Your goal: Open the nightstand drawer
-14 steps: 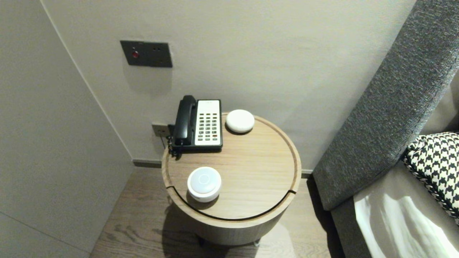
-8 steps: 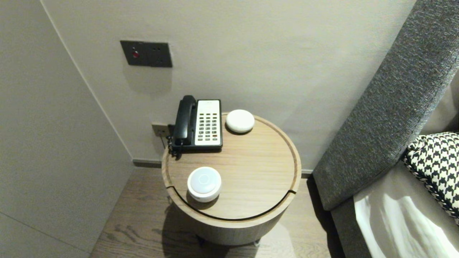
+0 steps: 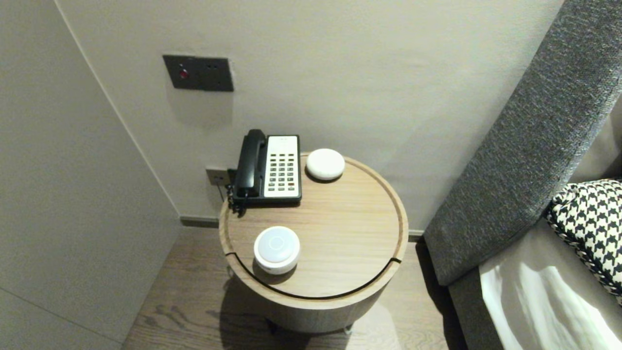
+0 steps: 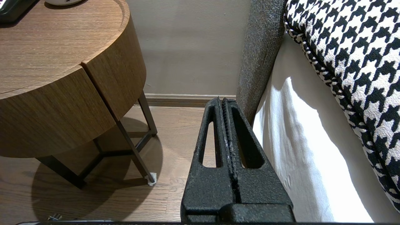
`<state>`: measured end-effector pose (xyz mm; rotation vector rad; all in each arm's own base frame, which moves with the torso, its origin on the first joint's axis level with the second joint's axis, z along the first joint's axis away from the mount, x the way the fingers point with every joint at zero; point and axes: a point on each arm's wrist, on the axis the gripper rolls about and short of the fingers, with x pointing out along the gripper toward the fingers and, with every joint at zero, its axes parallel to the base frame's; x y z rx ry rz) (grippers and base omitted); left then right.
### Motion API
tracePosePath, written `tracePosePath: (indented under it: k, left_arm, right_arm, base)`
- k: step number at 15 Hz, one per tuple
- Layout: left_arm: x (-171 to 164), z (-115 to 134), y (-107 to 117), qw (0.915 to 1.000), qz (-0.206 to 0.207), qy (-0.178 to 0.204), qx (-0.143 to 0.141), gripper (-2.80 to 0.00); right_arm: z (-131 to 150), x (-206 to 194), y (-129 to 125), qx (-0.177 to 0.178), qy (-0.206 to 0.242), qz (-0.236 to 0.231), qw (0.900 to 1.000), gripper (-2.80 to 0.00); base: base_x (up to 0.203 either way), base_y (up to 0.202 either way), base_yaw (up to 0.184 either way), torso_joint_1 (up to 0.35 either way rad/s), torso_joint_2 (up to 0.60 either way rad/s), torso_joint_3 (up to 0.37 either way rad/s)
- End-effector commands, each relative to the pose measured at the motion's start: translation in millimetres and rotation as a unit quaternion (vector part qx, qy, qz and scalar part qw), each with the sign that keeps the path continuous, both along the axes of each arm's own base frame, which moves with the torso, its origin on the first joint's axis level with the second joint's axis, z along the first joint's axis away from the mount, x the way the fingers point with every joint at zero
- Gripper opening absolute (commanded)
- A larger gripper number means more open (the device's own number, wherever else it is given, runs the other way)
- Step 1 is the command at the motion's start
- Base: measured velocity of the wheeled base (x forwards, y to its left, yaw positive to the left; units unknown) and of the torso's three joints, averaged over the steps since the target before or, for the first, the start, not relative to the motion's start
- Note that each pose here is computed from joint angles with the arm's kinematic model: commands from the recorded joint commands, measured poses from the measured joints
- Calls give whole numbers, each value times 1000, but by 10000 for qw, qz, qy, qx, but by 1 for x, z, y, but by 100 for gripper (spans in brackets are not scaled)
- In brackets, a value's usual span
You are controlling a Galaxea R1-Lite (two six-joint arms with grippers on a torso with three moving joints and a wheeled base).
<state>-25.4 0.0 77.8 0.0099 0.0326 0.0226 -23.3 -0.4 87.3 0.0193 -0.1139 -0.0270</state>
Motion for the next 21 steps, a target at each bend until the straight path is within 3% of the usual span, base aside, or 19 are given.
tracePosePath:
  k: [1, 4, 6, 9, 11, 14, 18, 21]
  left_arm:
    - [-1, 0, 0, 10000, 15, 96, 4, -280]
    - [-3, 21, 0, 10000, -17, 31, -29, -280]
    - [1, 47, 0, 9996, -57, 172, -214, -280]
    - [33, 89, -1, 9938, -180, 902, -619, -280]
    - [67, 113, -1, 9829, -126, 1435, -1148, -280]
    - [124, 130, -1, 9577, -126, 2285, -1747, -280]
    - [196, 121, -11, 9019, -609, 3648, -2229, -280]
    - [235, 106, -40, 8645, -1048, 4295, -2391, -280]
  right_arm:
    - [-11, 3, 0, 2, 200, 1, 9998, -280]
    - [-11, 3, 0, 1, 200, 2, 9998, -280]
    - [-11, 3, 0, 1, 200, 2, 9998, -280]
    - [-11, 3, 0, 1, 200, 2, 9998, -280]
    - [-11, 3, 0, 2, 200, -3, 9998, -280]
    - [-11, 3, 0, 2, 200, -5, 9998, -280]
    - [-11, 3, 0, 1, 200, 2, 9998, -280]
    - [-11, 3, 0, 1, 200, 2, 9998, -280]
  base:
    - [0, 0, 0, 0, 0, 0]
    - [0, 0, 0, 0, 0, 0]
    - [0, 0, 0, 0, 0, 0]
    - [0, 0, 0, 0, 0, 0]
    - [0, 0, 0, 0, 0, 0]
    - [0, 0, 0, 0, 0, 0]
    - [0, 0, 0, 0, 0, 0]
    - [0, 0, 0, 0, 0, 0]
